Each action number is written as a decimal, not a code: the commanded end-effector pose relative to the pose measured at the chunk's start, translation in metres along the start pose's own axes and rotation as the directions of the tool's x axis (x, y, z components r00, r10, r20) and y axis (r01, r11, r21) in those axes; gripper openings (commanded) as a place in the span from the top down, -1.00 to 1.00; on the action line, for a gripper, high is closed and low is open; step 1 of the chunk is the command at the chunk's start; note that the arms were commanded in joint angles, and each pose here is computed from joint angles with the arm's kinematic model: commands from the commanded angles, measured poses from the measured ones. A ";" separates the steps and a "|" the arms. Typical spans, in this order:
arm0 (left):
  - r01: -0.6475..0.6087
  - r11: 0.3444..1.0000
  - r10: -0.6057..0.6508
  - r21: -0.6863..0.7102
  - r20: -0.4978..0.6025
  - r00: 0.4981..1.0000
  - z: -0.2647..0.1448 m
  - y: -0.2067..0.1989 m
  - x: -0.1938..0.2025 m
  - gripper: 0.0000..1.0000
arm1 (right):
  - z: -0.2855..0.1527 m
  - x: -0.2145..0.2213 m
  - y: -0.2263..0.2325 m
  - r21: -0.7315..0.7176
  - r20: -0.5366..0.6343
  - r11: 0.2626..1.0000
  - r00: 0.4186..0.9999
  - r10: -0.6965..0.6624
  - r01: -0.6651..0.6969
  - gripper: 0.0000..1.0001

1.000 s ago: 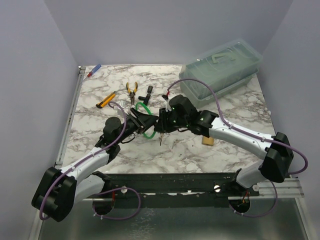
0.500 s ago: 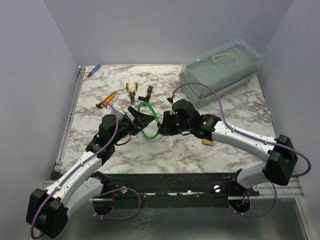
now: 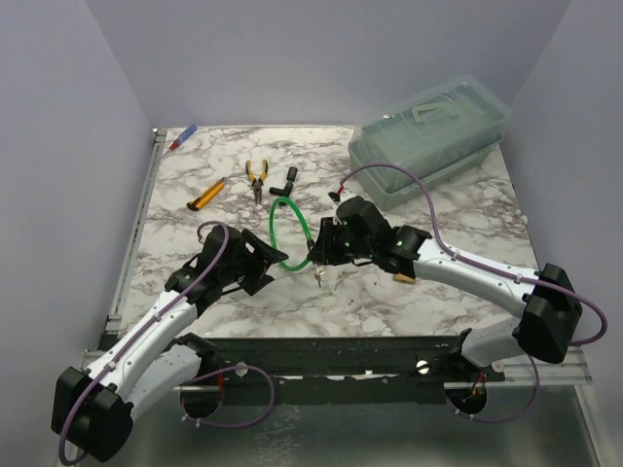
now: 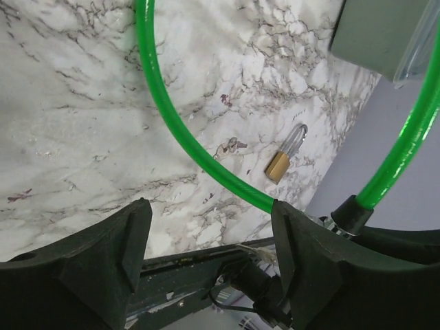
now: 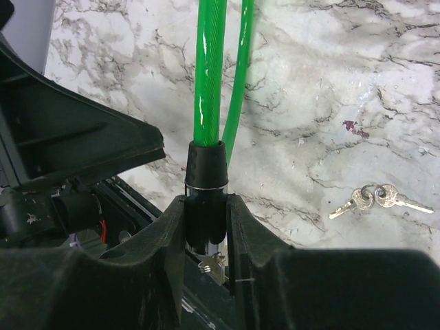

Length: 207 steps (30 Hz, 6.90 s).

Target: Unlock with the key

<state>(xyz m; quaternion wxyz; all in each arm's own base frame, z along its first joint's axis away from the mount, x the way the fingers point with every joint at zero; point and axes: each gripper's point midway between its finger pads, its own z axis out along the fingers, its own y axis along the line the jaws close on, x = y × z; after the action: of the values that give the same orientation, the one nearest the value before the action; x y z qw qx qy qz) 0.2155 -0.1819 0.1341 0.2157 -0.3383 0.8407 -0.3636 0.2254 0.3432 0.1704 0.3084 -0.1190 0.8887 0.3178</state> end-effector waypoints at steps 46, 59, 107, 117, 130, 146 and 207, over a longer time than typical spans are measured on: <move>0.361 0.932 -0.353 0.027 -0.159 0.922 0.064 -0.001 0.020 1.00 | 0.002 0.004 0.009 -0.076 0.031 0.997 0.999 0.019 -0.016 0.99; 0.371 0.927 -0.373 -0.050 -0.051 0.926 0.061 0.028 0.011 1.00 | -0.017 -0.004 0.015 -0.092 0.061 0.996 0.998 0.020 -0.015 0.99; -0.359 0.672 0.615 -0.648 0.218 0.758 -0.048 0.053 -0.142 1.00 | 0.015 0.032 -0.046 0.075 -0.047 0.961 0.962 0.268 -0.264 0.99; -0.311 0.652 0.560 -0.691 0.161 0.813 -0.041 0.080 -0.168 1.00 | 0.011 0.031 -0.083 0.089 -0.038 0.926 0.928 0.372 -0.367 0.99; -0.139 0.655 0.363 -0.742 0.148 0.920 -0.027 0.128 -0.194 1.00 | 0.054 0.037 -0.070 -0.005 -0.159 0.909 0.898 0.410 -0.416 0.99; 0.021 0.658 0.198 -0.753 0.199 0.960 -0.031 0.158 -0.213 0.72 | 0.097 0.022 -0.056 -0.081 -0.193 0.891 0.884 0.425 -0.446 0.99; -0.501 0.840 0.537 -0.207 0.184 0.824 -0.019 -0.008 -0.138 -0.56 | -0.087 0.039 -0.222 0.686 0.160 0.607 0.897 0.412 -0.401 -0.99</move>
<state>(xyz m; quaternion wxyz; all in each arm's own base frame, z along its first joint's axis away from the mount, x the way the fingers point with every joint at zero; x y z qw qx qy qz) 0.3018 -0.0635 0.1690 0.3808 -0.1790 0.8928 -0.1607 0.2582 0.1573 0.1054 0.2639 0.1846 0.9439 0.0736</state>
